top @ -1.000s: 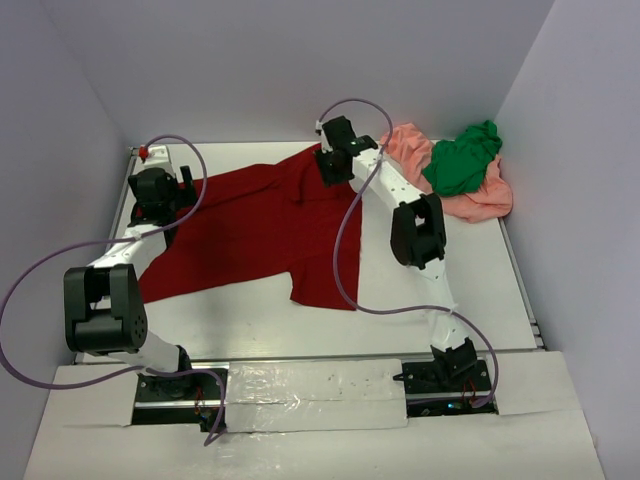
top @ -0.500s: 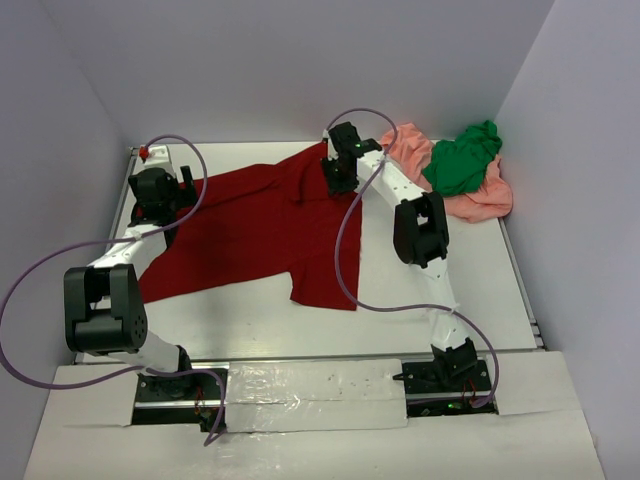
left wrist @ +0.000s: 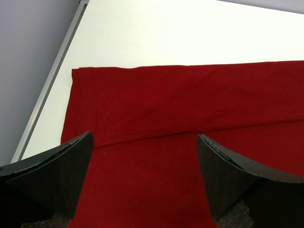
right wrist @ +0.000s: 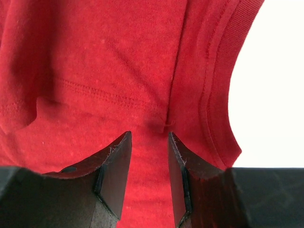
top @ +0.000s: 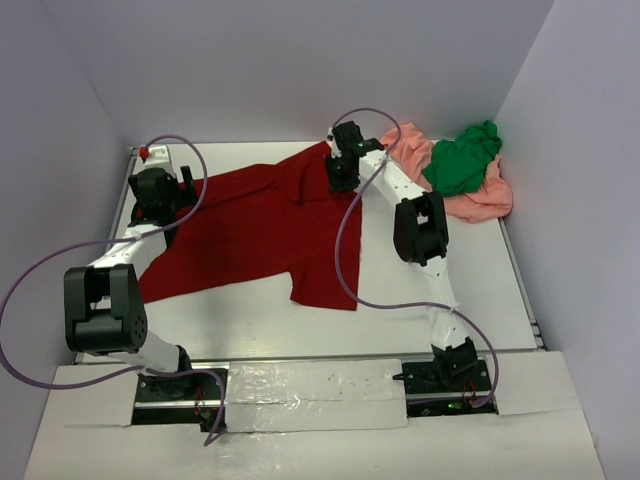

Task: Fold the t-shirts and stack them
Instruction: Fold the tshirt

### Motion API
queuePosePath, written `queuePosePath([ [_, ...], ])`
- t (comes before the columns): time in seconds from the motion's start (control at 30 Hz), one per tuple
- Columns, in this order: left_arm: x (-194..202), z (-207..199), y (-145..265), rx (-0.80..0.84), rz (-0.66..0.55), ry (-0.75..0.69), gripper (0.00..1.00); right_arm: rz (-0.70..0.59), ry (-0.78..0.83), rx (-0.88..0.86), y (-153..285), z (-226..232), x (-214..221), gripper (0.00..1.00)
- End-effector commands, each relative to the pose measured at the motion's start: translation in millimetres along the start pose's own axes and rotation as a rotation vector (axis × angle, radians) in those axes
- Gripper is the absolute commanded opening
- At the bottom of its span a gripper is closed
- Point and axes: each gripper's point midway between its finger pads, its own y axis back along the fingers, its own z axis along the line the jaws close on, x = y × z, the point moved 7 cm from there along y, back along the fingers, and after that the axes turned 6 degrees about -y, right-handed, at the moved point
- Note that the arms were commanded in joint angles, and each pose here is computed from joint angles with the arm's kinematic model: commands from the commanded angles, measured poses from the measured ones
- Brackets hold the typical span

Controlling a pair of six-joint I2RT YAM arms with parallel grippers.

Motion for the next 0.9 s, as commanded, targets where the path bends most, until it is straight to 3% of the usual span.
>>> queuePosePath([
  [0.0, -17, -2, 2, 0.006, -0.063, 0.006, 0.99, -0.049, -0.05, -0.034, -5, 0, -14, 0.44],
  [0.37, -17, -4, 1, 0.016, -0.064, 0.001, 0.99, 0.001, -0.111, -0.093, -15, -3, -8, 0.41],
  [0.47, -16, -5, 0, 0.018, -0.062, 0.0, 0.99, 0.002, -0.117, -0.097, -13, -4, -8, 0.34],
  [0.53, -16, -5, 0, 0.019, -0.063, -0.001, 0.99, 0.004, -0.116, -0.104, -13, -4, -8, 0.22],
  [0.77, -17, -6, 2, 0.023, -0.066, 0.002, 0.99, 0.018, -0.111, -0.117, -12, -3, -4, 0.0],
  [0.87, -17, -6, 2, 0.025, -0.068, 0.004, 0.99, 0.008, -0.098, -0.107, -9, -4, -6, 0.0],
])
